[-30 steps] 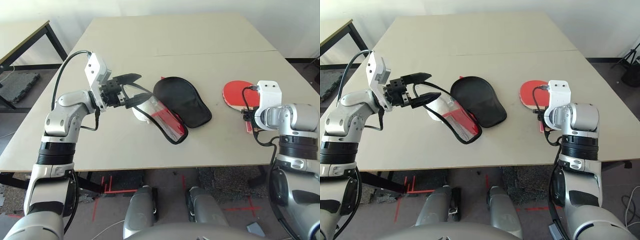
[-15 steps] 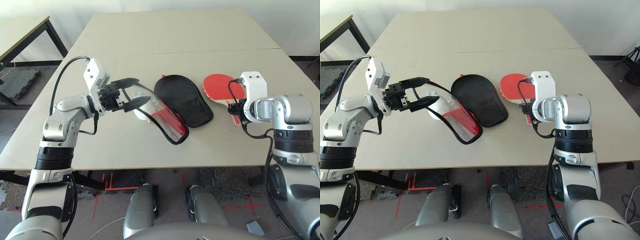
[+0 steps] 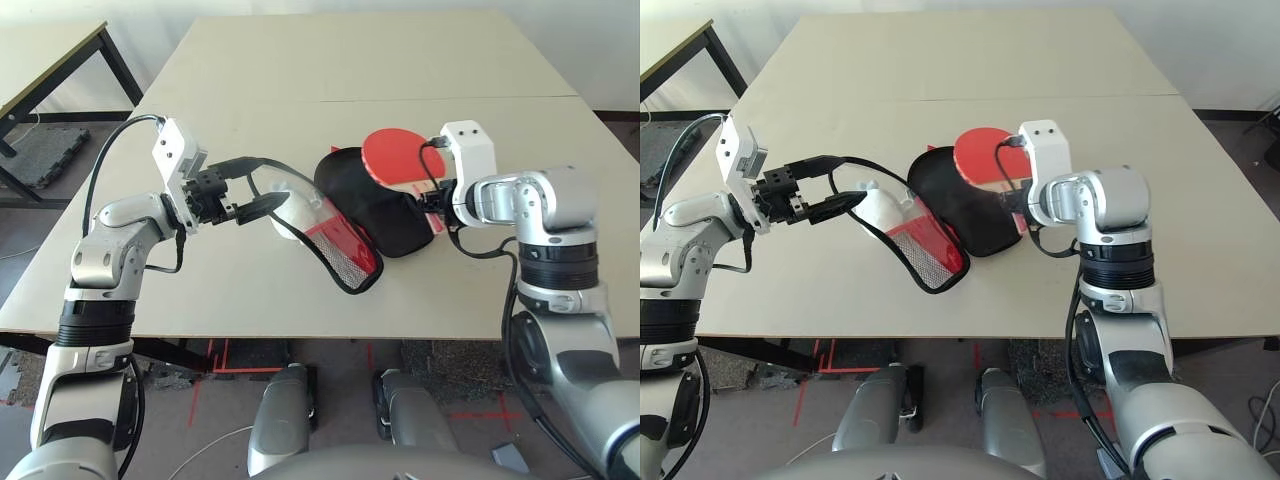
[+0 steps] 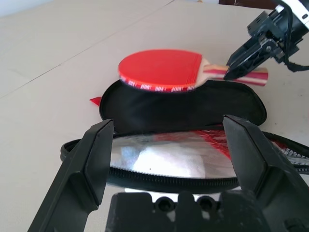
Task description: Store the ping-pong paddle in its case and zip it.
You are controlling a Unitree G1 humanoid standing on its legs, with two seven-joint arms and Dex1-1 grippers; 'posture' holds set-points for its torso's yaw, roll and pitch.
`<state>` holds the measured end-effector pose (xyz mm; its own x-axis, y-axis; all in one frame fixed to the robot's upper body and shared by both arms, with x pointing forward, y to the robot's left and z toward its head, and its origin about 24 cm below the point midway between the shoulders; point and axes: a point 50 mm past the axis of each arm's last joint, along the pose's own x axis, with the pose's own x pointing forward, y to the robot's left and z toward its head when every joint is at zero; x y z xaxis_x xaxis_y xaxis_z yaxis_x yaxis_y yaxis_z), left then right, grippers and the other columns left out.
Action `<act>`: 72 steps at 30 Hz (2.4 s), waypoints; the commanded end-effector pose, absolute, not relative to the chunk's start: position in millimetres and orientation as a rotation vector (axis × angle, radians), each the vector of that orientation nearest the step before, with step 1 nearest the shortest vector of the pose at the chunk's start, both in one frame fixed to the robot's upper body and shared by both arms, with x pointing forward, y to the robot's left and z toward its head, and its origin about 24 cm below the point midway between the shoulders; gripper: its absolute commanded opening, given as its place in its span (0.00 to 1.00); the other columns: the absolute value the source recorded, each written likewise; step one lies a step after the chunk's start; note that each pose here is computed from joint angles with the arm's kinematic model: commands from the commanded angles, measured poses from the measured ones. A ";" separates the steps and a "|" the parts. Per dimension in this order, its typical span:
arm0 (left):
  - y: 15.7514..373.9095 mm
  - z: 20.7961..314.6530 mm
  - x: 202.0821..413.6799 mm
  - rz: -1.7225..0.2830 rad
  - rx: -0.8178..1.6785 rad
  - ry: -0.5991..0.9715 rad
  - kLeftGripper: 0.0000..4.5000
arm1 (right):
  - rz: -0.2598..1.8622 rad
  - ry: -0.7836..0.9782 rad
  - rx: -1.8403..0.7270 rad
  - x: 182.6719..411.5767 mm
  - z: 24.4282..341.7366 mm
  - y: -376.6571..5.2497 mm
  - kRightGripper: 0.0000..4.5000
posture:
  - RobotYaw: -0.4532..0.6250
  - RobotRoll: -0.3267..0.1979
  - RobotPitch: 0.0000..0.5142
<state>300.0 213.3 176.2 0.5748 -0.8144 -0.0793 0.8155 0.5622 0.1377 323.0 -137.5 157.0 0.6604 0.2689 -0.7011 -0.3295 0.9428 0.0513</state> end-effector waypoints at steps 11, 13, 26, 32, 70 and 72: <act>207.2 180.9 292.9 -0.963 0.157 -0.013 1.00 | 0.436 0.735 -0.175 328.0 161.7 -125.0 0.23 | 0.65 0.62 0.26; 206.8 183.4 292.4 -0.969 0.149 -0.021 1.00 | 0.439 0.739 -0.193 328.9 159.8 -127.3 0.23 | 0.64 0.62 0.26; 195.5 182.1 291.8 -0.989 0.135 -0.029 1.00 | 0.443 0.749 -0.225 332.0 150.5 -131.5 0.23 | 0.64 0.62 0.21; 202.4 182.6 290.6 -0.951 0.131 -0.033 1.00 | 0.454 0.751 -0.227 331.7 146.6 -125.0 0.23 | 0.65 0.62 0.20; 268.8 197.6 273.8 -0.845 0.275 0.138 1.00 | 0.818 0.328 -0.219 322.9 190.7 -160.2 1.00 | 0.64 0.62 0.18; 269.0 192.2 269.1 -0.870 0.280 0.182 1.00 | 0.855 0.311 -0.242 319.9 190.5 -175.4 1.00 | 0.64 0.62 0.18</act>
